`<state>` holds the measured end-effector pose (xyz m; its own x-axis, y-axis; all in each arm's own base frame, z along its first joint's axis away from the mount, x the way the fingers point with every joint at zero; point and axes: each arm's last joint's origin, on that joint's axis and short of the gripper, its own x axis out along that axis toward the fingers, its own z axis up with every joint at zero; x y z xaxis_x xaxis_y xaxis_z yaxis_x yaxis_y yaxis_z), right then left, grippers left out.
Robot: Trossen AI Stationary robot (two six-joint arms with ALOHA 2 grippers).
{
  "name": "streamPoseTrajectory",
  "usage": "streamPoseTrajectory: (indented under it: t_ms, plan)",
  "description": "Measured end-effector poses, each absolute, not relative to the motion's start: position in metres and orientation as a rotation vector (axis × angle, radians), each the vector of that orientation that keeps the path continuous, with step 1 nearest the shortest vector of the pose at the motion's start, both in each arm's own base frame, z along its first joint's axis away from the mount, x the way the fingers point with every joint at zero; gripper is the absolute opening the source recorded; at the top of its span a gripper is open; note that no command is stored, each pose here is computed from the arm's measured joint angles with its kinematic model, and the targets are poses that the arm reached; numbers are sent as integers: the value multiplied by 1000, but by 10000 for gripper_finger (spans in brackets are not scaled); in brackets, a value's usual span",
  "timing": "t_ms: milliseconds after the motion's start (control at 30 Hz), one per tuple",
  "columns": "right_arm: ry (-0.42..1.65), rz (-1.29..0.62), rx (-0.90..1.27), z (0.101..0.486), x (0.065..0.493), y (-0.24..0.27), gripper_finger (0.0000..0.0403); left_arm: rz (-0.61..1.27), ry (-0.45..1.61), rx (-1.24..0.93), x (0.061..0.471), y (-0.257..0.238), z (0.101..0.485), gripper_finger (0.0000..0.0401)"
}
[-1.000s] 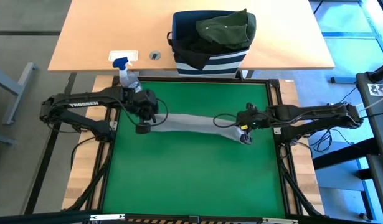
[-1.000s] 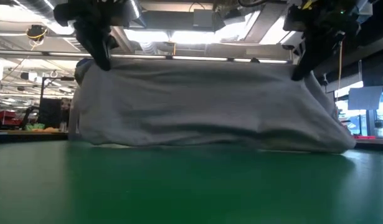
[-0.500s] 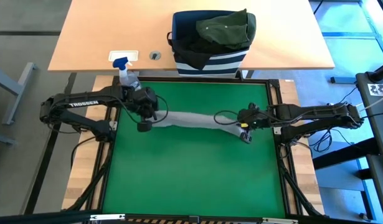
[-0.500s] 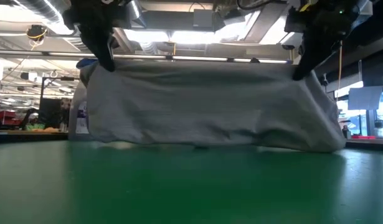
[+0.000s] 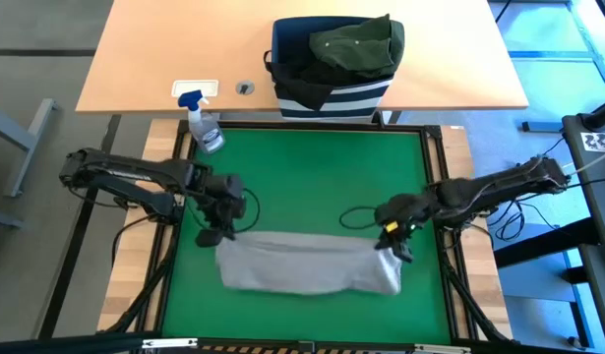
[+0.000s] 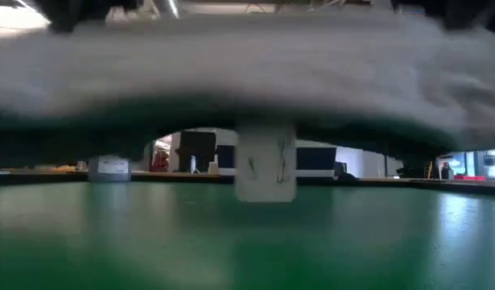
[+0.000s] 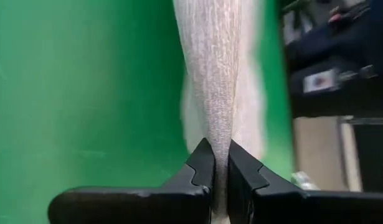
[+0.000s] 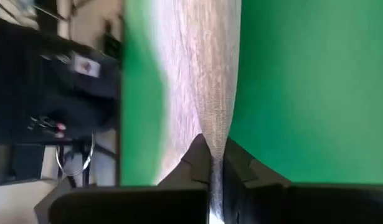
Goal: Fold Laundry from Bin
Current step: Fold the gray shirt
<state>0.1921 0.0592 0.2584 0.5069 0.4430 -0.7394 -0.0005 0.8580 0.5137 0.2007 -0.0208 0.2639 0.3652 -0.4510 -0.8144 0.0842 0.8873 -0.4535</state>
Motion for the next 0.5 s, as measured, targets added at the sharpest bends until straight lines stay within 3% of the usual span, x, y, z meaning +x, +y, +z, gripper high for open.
streamPoseTrajectory:
  t_ms: [267, 400, 500]
  plan:
    - [1146, -35, 339, 165, 184, 44, 6, 2, 1139, -140, 189, -9, 175, 12]
    - [1168, -149, 379, 154, 183, 35, 28, 70, 1155, -101, 184, -4, 164, 19]
    - [1178, -185, 397, 155, 184, 29, 70, 93, 1175, -80, 183, -1, 165, 46]
